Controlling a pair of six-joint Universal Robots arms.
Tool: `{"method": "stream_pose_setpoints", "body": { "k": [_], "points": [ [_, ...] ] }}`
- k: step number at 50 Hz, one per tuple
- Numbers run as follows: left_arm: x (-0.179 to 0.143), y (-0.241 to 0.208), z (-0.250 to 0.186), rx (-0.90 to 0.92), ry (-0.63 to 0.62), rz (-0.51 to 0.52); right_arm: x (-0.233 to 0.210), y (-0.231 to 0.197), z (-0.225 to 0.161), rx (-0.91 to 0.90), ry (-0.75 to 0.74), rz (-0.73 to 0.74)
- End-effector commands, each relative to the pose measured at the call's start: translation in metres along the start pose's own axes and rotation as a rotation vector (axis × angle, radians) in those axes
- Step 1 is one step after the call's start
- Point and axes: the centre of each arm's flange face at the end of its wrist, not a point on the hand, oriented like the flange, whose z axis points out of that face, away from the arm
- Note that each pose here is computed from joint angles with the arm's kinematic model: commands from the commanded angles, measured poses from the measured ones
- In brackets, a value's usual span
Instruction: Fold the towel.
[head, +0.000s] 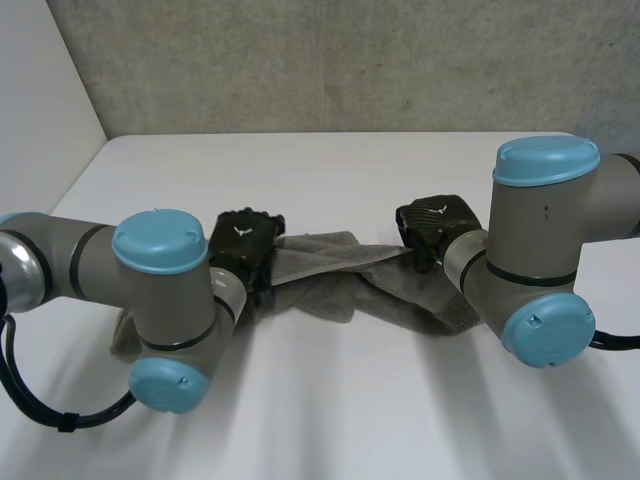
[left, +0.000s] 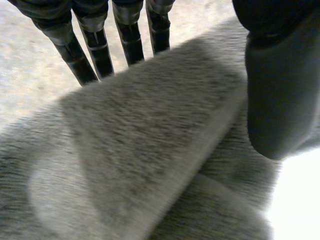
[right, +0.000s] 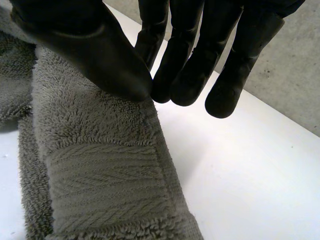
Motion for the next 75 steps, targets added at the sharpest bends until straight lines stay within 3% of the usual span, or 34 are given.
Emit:
{"method": "stream_pose_setpoints", "body": {
  "k": [1,6,15,20,28,30,31,33,35,36,38,40,43,47,55,63,69,75],
  "points": [
    [-0.011,-0.006,0.015,0.078,-0.121,0.027,0.0,0.001,0.0,0.0,-0.006,0.001],
    [-0.032,-0.022,0.016,0.155,-0.242,0.006,0.005,-0.002,0.0,0.012,0.005,0.005],
    [-0.052,-0.04,-0.001,0.187,-0.288,0.015,0.007,-0.007,-0.001,0.03,-0.01,0.004],
    [-0.058,-0.041,0.003,0.186,-0.266,0.076,0.006,-0.012,0.0,0.046,-0.025,-0.001],
    [-0.06,-0.054,0.033,0.264,-0.158,0.287,0.012,-0.044,0.017,0.166,0.003,-0.015],
    [-0.063,-0.087,0.044,0.371,-0.178,0.367,0.022,-0.083,0.021,0.298,0.038,-0.019],
    [-0.063,-0.087,0.044,0.371,-0.178,0.367,0.022,-0.083,0.021,0.299,0.038,-0.019],
    [-0.071,-0.136,0.048,0.51,-0.238,0.407,0.036,-0.132,0.015,0.499,0.098,-0.018],
    [-0.077,-0.163,0.046,0.585,-0.273,0.415,0.041,-0.153,0.012,0.605,0.126,-0.018],
    [-0.077,-0.163,0.046,0.586,-0.273,0.415,0.041,-0.154,0.011,0.606,0.126,-0.018],
    [-0.088,-0.217,0.034,0.747,-0.342,0.4,0.049,-0.187,-0.001,0.798,0.177,-0.019],
    [-0.092,-0.239,0.025,0.818,-0.369,0.387,0.055,-0.203,-0.012,0.875,0.199,-0.021],
    [-0.095,-0.259,0.013,0.875,-0.376,0.35,0.055,-0.212,-0.033,0.894,0.197,-0.026],
    [-0.085,-0.245,0.013,0.823,-0.311,0.293,0.047,-0.189,-0.029,0.797,0.157,-0.025],
    [-0.055,-0.112,0.023,0.395,-0.096,0.098,0.017,-0.104,-0.008,0.526,0.031,-0.038],
    [-0.02,-0.042,0.002,0.19,0.031,-0.03,0.019,-0.076,-0.004,0.437,0.032,-0.038],
    [0.011,-0.018,-0.02,0.115,0.121,-0.022,0.03,-0.063,-0.002,0.389,0.076,-0.109],
    [0.02,-0.003,-0.035,0.041,0.155,0.005,0.049,-0.045,0.0,0.323,0.129,-0.146]
  ]
}}
